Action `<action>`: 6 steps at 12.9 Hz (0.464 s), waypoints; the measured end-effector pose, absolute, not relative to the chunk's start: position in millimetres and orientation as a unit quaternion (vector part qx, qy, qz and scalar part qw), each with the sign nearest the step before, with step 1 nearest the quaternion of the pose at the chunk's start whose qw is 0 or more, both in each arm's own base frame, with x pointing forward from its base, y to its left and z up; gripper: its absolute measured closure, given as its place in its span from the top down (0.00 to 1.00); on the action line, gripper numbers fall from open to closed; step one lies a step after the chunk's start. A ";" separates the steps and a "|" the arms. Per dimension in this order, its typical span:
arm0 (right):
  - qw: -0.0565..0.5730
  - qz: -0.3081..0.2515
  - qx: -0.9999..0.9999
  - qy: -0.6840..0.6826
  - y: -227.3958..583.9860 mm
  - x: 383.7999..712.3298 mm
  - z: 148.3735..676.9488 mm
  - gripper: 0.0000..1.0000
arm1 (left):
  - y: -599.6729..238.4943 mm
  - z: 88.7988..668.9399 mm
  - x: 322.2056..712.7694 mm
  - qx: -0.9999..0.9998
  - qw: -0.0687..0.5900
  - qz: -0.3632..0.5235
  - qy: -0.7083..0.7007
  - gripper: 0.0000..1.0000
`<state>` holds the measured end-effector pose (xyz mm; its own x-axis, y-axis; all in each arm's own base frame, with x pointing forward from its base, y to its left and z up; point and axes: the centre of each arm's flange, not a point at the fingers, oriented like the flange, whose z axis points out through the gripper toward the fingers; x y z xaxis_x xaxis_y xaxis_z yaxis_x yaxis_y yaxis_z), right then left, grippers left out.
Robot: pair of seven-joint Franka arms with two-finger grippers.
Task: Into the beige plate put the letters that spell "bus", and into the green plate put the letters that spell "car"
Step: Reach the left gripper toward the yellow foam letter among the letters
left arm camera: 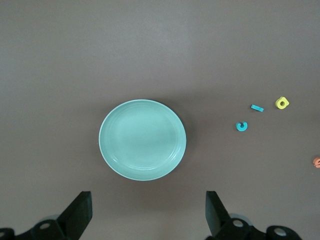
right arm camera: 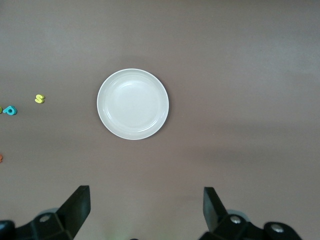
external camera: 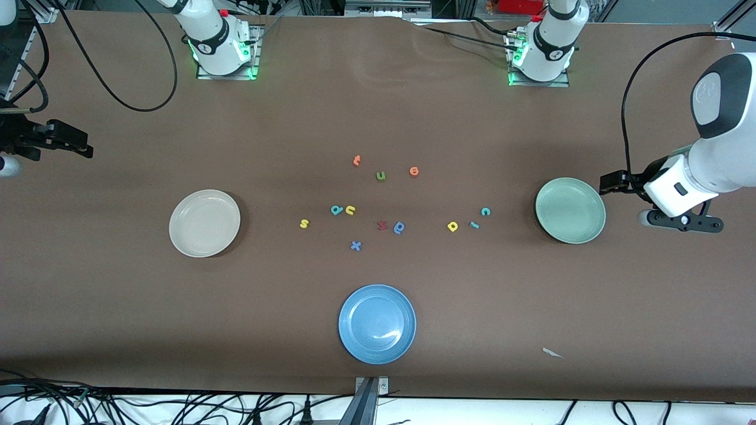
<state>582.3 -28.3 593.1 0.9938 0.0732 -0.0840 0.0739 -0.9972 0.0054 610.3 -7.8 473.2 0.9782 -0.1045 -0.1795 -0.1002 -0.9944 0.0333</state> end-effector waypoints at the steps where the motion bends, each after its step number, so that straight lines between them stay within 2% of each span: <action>1: 0.004 -0.042 0.998 0.037 -28.3 582.3 593.1 1.00 | -8.4 472.7 610.4 0.994 0.012 -0.091 -0.052 1.00; 6: 0.004 -0.042 0.998 0.036 -28.7 582.3 593.2 1.00 | -25.1 464.0 612.2 0.994 0.009 -0.098 -0.041 1.00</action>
<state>582.3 -28.7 593.2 0.9939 0.0723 -0.0835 0.0730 -0.9973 0.0056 612.2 -25.1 464.0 0.9774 -0.0840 -0.1939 -0.0806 -0.9964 0.0257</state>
